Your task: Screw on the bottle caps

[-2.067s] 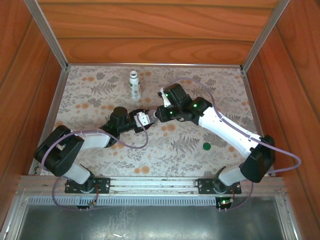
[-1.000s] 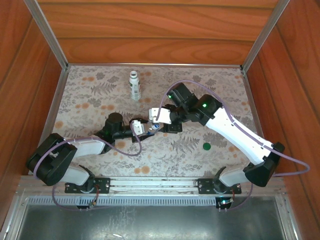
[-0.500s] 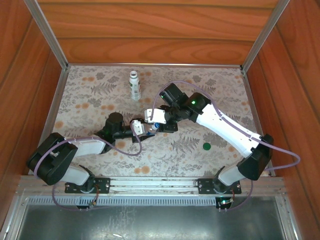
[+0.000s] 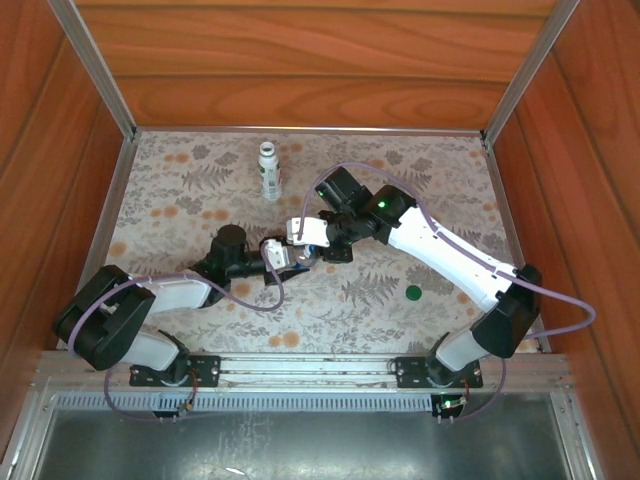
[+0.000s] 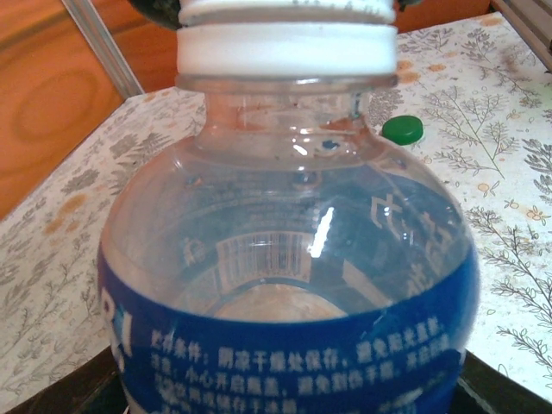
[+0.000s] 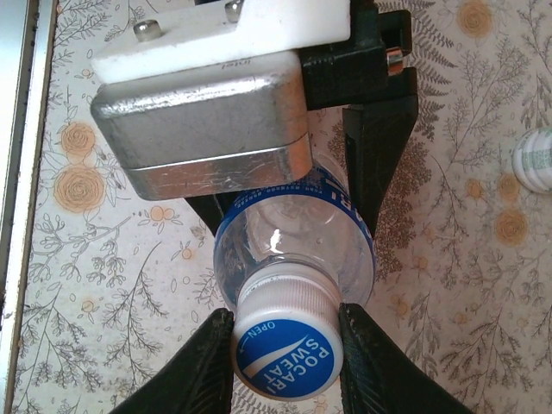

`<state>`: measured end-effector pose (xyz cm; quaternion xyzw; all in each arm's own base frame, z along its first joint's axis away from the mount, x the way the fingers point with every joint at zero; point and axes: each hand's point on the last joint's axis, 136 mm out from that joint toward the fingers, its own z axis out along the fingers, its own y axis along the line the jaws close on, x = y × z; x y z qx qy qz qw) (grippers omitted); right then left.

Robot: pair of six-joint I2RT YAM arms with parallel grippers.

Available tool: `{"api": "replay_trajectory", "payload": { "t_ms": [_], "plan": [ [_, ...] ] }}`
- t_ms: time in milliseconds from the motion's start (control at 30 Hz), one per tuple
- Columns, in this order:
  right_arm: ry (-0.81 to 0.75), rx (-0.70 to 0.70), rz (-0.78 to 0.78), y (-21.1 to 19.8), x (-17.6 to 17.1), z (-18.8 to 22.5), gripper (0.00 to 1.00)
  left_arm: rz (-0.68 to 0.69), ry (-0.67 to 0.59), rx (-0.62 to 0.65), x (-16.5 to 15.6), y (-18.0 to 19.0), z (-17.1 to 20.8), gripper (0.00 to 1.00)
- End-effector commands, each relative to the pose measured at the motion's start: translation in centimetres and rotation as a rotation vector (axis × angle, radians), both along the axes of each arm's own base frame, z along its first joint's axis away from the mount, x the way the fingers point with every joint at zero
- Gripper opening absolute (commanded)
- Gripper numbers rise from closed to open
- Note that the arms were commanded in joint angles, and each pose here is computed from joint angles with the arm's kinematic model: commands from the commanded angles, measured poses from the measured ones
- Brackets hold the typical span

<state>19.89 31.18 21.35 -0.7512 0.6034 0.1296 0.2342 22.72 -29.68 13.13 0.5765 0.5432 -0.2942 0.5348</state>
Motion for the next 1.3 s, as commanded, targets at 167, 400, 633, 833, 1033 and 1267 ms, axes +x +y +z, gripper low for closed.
{"api": "replay_trajectory", "payload": {
  "t_ms": [167,400,633,833,1033,1267],
  "plan": [
    [0.151,0.135,-0.255,1.8,0.2,1.6,0.23,0.091,-0.06,0.013,2.2,-0.1,0.8,0.59],
    [0.356,0.243,-0.764,1.9,2.5,1.8,0.26,0.164,-0.119,0.048,4.2,0.2,0.8,0.59],
    [0.495,0.28,-1.148,0.3,3.8,1.5,0.21,0.167,-0.141,0.044,4.6,-0.1,1.4,0.59],
    [0.492,0.26,-0.975,1.2,2.8,2.1,0.4,0.126,-0.117,0.036,3.7,-0.2,1.0,0.59],
    [0.189,0.275,-0.647,-0.7,2.2,3.6,0.63,0.021,-0.048,-0.002,1.4,-0.8,0.9,0.59],
    [0.016,0.251,-0.294,-2.3,-0.9,5.1,0.71,-0.039,0.033,-0.048,-1.0,-0.3,1.4,0.59]
  ]
}}
